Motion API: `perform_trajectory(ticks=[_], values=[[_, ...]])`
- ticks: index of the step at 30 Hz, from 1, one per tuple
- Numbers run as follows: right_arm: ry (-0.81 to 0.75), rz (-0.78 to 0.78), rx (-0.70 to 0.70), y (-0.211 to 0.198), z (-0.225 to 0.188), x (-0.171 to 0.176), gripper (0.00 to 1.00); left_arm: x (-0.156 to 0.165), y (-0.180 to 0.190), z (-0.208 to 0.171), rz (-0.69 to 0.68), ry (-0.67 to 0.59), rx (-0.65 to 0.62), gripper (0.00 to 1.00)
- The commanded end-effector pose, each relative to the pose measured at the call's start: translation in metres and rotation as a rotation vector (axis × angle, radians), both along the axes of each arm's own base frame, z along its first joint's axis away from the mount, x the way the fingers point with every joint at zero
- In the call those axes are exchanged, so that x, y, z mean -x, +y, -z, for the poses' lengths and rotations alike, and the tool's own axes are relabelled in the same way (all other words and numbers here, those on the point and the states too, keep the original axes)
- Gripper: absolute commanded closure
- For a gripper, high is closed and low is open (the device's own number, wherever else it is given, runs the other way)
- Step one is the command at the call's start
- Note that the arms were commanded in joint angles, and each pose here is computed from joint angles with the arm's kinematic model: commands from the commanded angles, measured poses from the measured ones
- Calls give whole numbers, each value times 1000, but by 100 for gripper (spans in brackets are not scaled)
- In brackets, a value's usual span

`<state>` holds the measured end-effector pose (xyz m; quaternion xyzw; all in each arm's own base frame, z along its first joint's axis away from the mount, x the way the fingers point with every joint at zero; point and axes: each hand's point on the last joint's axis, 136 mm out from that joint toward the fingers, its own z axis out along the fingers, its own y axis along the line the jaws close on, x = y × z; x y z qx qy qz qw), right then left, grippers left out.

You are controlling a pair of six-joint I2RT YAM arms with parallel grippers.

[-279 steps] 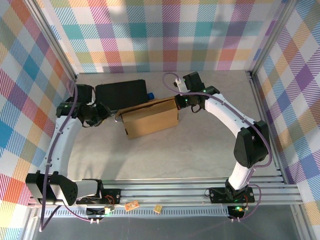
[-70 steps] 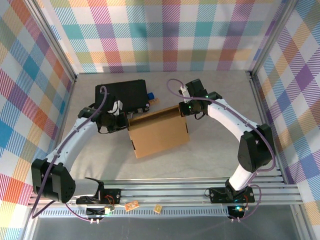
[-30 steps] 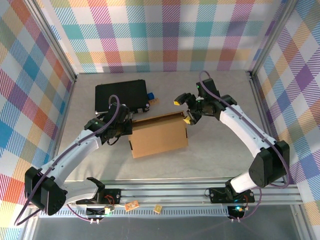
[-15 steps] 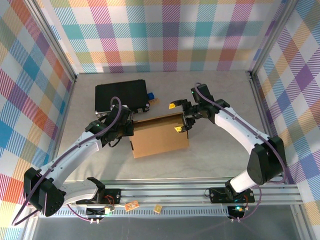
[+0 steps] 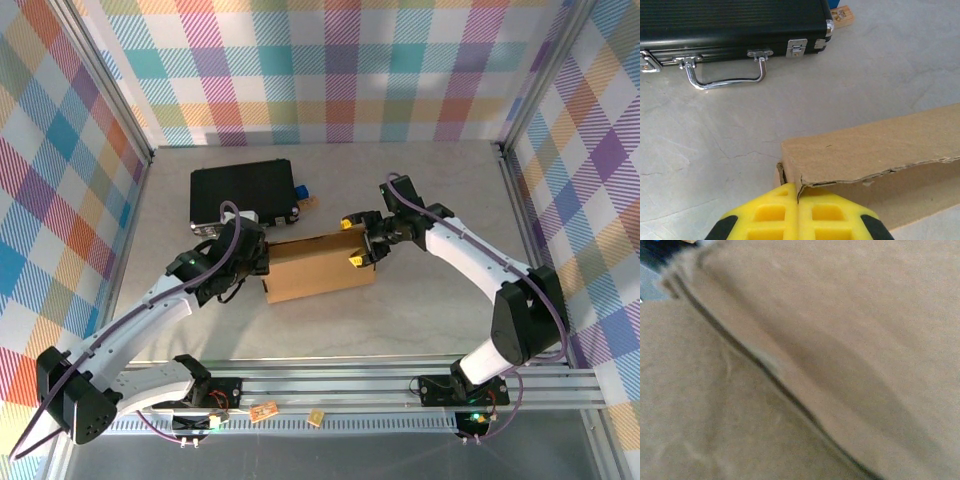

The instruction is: Fold the paper box

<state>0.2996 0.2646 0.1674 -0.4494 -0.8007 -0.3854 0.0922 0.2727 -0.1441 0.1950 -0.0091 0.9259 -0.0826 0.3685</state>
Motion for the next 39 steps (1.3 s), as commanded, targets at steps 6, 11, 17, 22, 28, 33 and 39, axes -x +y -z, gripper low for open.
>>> perform_trajectory(ticks=[6, 11, 17, 22, 28, 33, 39], values=[[-55, 31, 87, -20, 21, 8, 39, 10, -7, -10, 11, -65, 57, 100], [-65, 20, 88, -21, 27, 11, 43, 22, -10, -13, 13, -30, 120, 78], [-84, 11, 93, -23, 29, 13, 44, 38, -4, -36, -73, -2, 273, 54], [-82, 8, 91, -23, 32, 15, 45, 53, 23, -52, -409, 65, 518, 26], [-84, 3, 94, -24, 33, 15, 45, 52, 7, -56, -653, 232, 810, 24], [-83, -6, 89, -22, 34, 15, 46, 51, -13, -22, -812, 401, 991, 23], [-83, -12, 86, -22, 34, 17, 46, 26, -7, -11, -882, 324, 1103, 24]])
